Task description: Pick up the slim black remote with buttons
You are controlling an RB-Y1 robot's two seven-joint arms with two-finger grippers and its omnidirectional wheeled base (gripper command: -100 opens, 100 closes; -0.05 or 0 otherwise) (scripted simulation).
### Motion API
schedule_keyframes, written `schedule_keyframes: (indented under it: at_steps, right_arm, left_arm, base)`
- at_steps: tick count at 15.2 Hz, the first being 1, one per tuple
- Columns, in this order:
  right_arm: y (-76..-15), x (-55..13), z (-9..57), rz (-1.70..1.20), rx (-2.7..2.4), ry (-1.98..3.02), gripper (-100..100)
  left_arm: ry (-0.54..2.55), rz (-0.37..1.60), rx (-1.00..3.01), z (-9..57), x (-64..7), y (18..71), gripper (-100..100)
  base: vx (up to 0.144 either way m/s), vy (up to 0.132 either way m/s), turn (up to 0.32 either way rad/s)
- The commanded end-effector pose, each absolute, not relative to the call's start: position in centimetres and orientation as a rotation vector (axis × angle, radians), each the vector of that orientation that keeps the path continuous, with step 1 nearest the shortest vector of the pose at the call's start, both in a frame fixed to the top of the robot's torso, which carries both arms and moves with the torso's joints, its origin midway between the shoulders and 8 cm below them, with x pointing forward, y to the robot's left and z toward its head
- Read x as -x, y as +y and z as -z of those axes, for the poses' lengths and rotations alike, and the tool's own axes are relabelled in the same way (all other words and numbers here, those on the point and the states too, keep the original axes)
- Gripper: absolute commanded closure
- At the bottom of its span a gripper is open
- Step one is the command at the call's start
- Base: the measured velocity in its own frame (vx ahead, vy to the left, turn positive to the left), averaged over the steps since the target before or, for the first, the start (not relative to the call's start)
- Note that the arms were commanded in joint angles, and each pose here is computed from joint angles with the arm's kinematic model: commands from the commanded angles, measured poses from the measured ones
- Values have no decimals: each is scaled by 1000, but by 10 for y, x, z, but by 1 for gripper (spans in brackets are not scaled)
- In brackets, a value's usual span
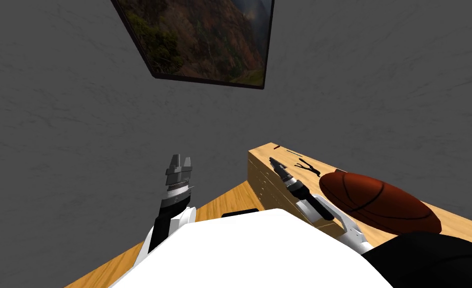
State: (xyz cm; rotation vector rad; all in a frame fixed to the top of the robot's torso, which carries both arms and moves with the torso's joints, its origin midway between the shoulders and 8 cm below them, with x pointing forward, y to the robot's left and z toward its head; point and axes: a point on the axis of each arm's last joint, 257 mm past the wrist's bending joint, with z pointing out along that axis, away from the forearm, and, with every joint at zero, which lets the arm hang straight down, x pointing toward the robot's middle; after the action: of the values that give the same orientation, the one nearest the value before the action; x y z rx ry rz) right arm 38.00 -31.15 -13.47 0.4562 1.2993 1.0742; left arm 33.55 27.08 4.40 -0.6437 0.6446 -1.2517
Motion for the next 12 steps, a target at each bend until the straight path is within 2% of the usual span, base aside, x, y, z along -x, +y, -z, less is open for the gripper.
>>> schedule_keyframes:
  at_steps: [1,12]
  right_arm:
    - [-314,-378,139,-1061,-434,1337,-100]
    - [-363,-362,206,-917,-381,1621,-100]
  left_arm:
    - [645,1252,644,-44,-336,271,0]
    - [645,1252,644,-44,-336,271,0]
  base:
    - [21,43,42]
    - [25,50,105]
